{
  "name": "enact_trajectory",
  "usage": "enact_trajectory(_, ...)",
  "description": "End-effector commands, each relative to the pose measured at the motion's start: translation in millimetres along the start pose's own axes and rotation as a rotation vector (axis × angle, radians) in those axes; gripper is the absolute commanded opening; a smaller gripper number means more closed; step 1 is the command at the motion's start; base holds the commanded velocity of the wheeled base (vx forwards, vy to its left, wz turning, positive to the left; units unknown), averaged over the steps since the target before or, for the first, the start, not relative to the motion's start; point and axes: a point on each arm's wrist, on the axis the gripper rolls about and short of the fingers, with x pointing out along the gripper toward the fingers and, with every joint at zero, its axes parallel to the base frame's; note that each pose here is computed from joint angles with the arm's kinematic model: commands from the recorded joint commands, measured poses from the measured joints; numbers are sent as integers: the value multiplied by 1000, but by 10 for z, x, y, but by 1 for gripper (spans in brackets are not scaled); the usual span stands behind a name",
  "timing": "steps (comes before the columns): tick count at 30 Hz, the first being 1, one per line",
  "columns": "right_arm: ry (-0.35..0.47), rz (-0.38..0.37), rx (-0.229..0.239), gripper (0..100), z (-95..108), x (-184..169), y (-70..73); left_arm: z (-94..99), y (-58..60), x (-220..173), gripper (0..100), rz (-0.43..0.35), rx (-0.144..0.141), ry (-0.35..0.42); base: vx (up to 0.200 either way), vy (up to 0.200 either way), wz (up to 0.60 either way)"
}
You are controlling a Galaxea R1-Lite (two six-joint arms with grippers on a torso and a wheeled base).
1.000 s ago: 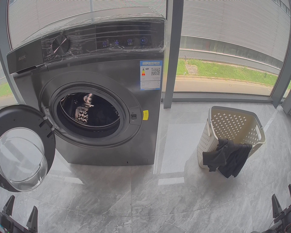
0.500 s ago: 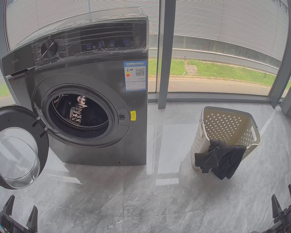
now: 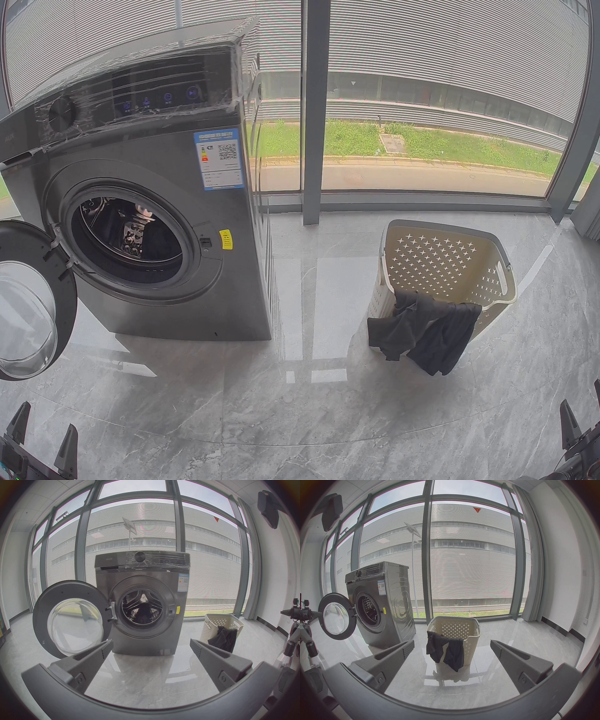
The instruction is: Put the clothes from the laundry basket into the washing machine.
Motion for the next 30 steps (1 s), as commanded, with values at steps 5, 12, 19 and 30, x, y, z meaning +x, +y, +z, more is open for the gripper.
enact_trajectory(5,2,0,0,100,-51,1,0,-53,1,1,100,2,4,2,0,-200,0)
enact_trajectory(12,3,0,0,100,-53,1,0,-53,1,1,100,4,6,2,0,-200,0)
enact_trajectory(19,2,0,0,100,-51,1,0,-54,1,1,100,2,9,4,0,-114,0)
enact_trajectory(30,3,0,0,100,-53,1,0,-53,1,1,100,2,4,2,91,0,0)
